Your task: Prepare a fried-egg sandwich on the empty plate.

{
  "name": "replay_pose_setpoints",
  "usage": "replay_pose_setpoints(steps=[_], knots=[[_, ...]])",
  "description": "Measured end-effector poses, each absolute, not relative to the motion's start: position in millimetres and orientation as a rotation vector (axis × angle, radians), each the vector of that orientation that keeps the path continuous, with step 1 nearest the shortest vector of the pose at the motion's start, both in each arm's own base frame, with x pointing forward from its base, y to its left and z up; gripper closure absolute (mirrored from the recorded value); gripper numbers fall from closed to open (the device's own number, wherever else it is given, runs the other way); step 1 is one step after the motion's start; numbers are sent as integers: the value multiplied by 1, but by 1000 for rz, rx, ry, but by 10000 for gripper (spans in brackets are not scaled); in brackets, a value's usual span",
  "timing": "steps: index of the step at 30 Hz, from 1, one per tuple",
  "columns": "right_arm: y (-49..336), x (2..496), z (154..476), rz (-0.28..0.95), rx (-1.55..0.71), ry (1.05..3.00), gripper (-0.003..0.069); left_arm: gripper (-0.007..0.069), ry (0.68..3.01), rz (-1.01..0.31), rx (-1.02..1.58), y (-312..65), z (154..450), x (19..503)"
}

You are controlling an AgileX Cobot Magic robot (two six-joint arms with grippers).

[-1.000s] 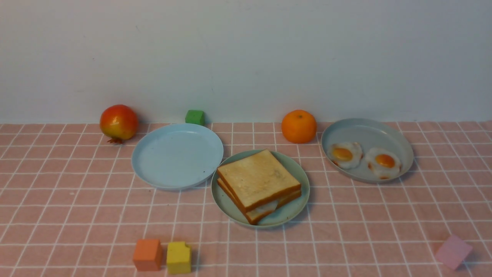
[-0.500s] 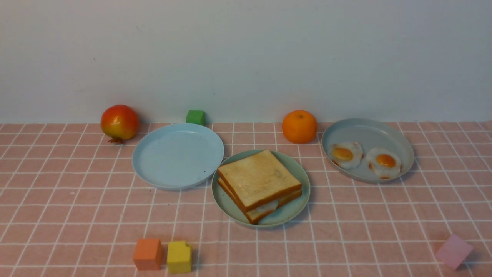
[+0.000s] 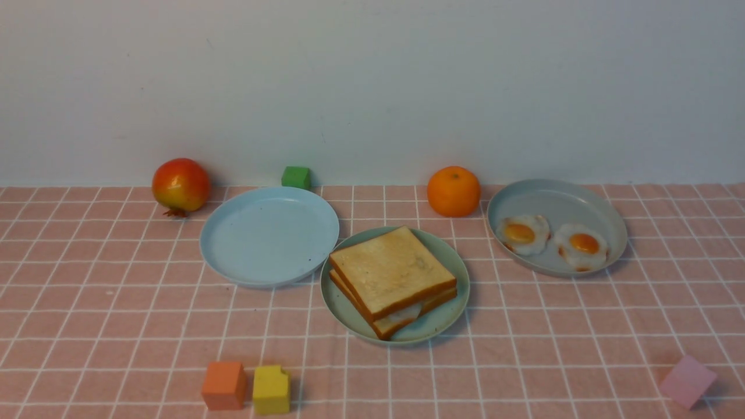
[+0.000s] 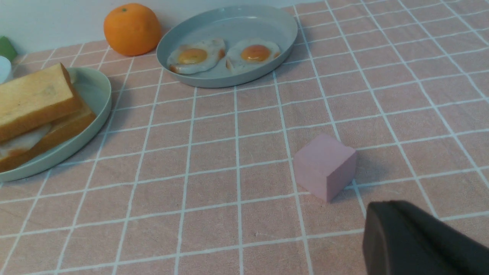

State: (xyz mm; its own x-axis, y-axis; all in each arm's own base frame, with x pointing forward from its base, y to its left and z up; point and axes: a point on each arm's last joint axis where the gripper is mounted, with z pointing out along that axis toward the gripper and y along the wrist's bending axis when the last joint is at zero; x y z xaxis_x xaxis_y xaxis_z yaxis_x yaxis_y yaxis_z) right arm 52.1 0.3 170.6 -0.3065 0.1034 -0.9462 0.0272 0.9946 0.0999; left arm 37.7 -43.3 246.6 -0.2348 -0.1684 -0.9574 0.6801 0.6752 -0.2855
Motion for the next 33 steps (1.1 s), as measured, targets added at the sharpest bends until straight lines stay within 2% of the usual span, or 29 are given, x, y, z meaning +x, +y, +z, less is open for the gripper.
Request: replay_pose_setpoints(steps=[28, 33], knots=[[0, 52, 171, 76, 94, 1883, 643, 613, 1608, -833, 413, -43, 247, 39], [0, 52, 171, 76, 94, 1883, 641, 613, 1527, -709, 317, -36, 247, 46]])
